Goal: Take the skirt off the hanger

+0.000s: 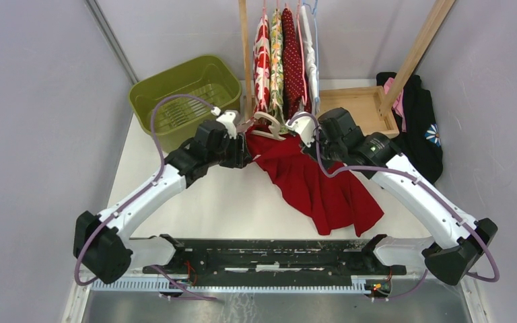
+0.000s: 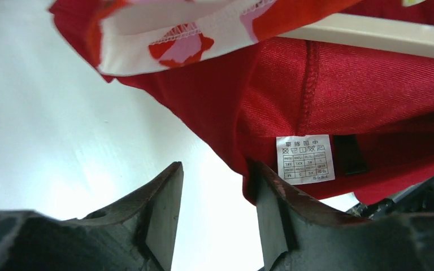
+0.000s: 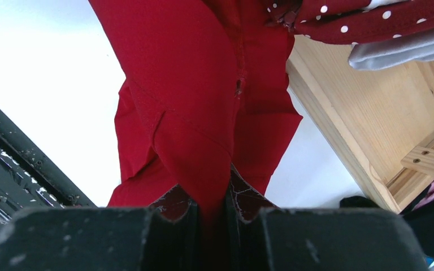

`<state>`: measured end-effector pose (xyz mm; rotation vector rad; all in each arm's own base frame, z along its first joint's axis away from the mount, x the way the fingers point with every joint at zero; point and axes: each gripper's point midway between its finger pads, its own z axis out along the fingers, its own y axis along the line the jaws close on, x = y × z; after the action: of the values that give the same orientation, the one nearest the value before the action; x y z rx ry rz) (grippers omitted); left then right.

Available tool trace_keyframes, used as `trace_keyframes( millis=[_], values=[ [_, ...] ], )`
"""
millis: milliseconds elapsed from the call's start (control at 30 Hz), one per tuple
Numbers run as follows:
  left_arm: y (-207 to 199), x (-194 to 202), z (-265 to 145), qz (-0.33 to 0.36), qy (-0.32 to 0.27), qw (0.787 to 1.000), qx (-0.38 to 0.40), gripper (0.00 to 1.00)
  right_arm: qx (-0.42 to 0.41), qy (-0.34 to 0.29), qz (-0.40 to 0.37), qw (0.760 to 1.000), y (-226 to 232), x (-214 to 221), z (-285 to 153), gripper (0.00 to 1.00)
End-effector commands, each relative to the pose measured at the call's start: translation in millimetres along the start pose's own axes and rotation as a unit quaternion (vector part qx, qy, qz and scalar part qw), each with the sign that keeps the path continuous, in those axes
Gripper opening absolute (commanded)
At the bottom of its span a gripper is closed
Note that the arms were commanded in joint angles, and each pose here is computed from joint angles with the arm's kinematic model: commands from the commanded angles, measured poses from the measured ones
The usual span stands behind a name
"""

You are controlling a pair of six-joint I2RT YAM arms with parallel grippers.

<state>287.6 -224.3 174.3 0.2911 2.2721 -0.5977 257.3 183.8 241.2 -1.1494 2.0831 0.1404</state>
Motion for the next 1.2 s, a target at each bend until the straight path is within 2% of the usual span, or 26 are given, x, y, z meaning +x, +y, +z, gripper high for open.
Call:
trace_keyframes(
  millis=[0, 267, 533, 700, 867, 1033, 1167],
  values=[
    [20, -36, -40, 0.056, -0.059, 0.995, -0.064, 0.59, 0.037, -0.134, 0.020, 0.990, -22, -66, -33, 0.01],
    [25, -71, -72, 0.122, -0.139, 0.979, -0.088, 0.80, 0.016, -0.124, 0.014, 0.992, -13, -59, -34, 0.01],
    [22, -115, -92, 0.192, -0.219, 0.951, -0.104, 0.94, -0.019, -0.115, 0.013, 0.993, 3, -47, -39, 0.01],
    [-5, -140, -103, 0.211, -0.243, 0.945, -0.055, 0.95, -0.033, -0.109, 0.015, 0.993, 9, -44, -40, 0.01],
    [-16, -143, -104, 0.225, -0.245, 0.942, -0.031, 0.95, -0.066, -0.099, 0.011, 0.993, 24, -34, -45, 0.01],
    [-22, -134, -95, 0.264, -0.229, 0.937, -0.005, 0.94, -0.087, -0.090, 0.012, 0.992, 34, -25, -51, 0.01],
    [-34, -109, -76, 0.315, -0.189, 0.928, 0.061, 0.93, -0.104, -0.084, 0.009, 0.991, 41, -21, -57, 0.01]
  ],
)
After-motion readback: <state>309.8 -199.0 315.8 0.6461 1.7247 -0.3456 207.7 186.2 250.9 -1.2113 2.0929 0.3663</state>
